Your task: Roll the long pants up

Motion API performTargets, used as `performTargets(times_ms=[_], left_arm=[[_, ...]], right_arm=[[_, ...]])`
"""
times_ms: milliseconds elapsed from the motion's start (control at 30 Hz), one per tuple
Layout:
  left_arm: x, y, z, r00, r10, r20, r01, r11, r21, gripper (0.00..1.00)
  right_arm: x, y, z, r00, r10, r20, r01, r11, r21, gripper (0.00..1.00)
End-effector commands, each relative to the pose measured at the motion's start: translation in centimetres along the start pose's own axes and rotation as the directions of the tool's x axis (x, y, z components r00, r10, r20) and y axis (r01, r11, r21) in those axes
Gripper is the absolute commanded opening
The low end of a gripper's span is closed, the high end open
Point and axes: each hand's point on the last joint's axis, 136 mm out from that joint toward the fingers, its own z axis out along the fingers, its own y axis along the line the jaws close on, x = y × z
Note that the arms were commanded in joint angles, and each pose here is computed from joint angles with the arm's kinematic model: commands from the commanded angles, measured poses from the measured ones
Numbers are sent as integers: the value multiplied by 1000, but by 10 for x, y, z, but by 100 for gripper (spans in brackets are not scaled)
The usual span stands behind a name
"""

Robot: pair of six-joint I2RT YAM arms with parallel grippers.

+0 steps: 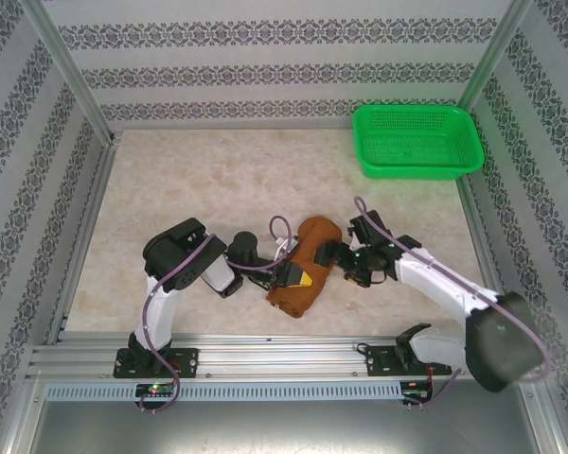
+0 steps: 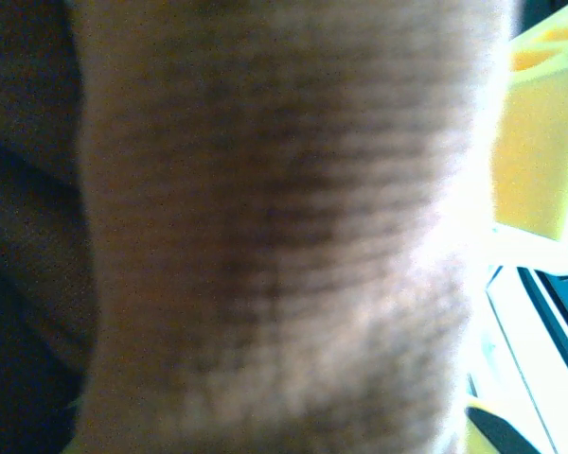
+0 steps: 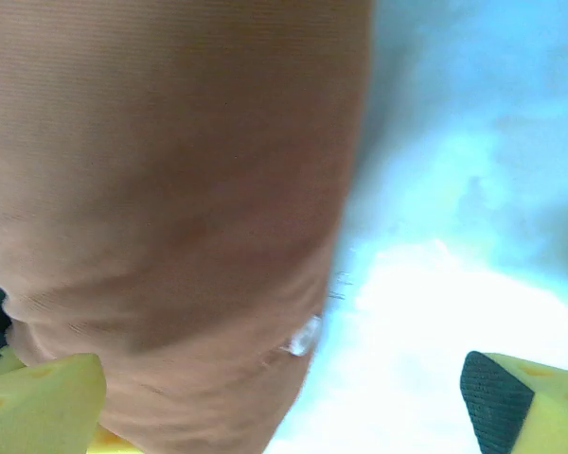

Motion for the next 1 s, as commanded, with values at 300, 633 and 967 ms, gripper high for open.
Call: performTargets(times_ms=[300,633,967], left_arm=[[15,24,-13,973,-228,-30,214,947,-238,0],[28,30,-22,973,-216,-81,172,913,-370,0],[36,42,-26,961,-268,-71,218,888,-404,0]], right_arm=[[-24,38,27,999,5,50,3,987,-163,98],[-32,60,22,996,-10,85,28,975,-219,98],[-41,69,14,993,-15,121,46,965,-259,98]])
